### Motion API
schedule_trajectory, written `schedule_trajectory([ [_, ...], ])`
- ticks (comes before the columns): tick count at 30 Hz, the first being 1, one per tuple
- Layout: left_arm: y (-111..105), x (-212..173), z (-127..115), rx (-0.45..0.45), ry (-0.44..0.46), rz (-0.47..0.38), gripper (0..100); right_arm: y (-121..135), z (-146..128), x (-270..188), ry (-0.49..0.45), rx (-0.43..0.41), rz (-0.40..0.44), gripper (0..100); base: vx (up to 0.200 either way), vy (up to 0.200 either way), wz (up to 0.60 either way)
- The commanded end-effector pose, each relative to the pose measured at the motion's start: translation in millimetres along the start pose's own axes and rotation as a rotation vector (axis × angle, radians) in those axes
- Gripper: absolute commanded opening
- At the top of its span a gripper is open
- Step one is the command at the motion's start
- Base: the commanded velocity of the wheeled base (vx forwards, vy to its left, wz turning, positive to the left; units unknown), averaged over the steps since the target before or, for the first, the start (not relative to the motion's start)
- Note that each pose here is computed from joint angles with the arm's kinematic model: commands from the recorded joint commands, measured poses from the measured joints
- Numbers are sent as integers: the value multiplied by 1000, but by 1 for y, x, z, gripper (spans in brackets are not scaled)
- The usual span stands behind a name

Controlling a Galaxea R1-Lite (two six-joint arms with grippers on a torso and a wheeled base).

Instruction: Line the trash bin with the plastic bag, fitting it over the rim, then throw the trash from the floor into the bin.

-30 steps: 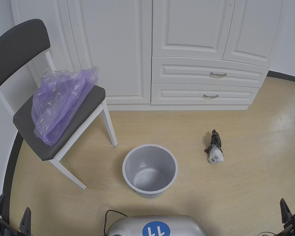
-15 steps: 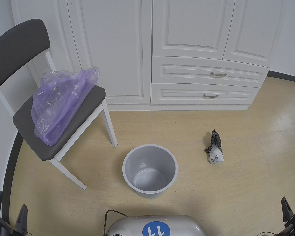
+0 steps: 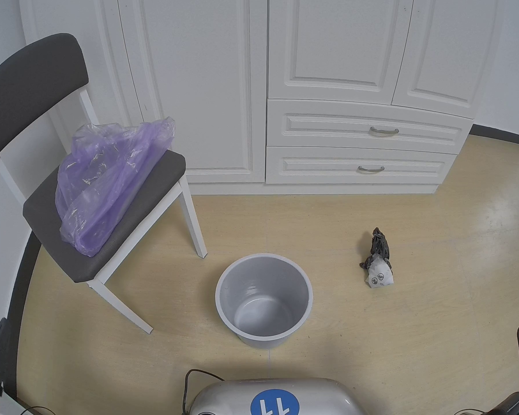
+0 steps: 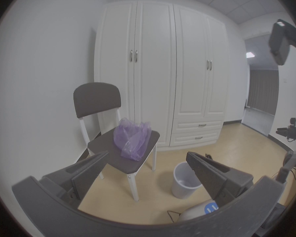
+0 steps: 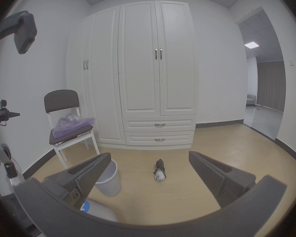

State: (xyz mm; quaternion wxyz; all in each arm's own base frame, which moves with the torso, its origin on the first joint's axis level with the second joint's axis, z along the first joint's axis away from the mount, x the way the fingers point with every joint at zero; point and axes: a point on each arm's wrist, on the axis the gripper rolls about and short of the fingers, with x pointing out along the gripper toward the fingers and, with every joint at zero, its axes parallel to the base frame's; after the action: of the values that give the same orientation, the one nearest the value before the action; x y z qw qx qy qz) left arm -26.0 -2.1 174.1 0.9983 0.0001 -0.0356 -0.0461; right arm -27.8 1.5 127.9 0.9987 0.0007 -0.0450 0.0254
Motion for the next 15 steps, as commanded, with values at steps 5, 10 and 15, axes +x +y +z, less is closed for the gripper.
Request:
schedule_trajectory([
  [5, 14, 110, 49, 147, 439, 120, 100, -4, 63, 62, 306, 25, -42, 100, 0, 0, 0],
  [10, 7, 152, 54, 238, 532, 156, 100, -6, 72, 79, 315, 27, -41, 100, 0, 0, 0],
  [15, -14, 193, 47, 315, 629, 124, 100, -6, 81, 90, 294, 22, -31, 100, 0, 0, 0],
])
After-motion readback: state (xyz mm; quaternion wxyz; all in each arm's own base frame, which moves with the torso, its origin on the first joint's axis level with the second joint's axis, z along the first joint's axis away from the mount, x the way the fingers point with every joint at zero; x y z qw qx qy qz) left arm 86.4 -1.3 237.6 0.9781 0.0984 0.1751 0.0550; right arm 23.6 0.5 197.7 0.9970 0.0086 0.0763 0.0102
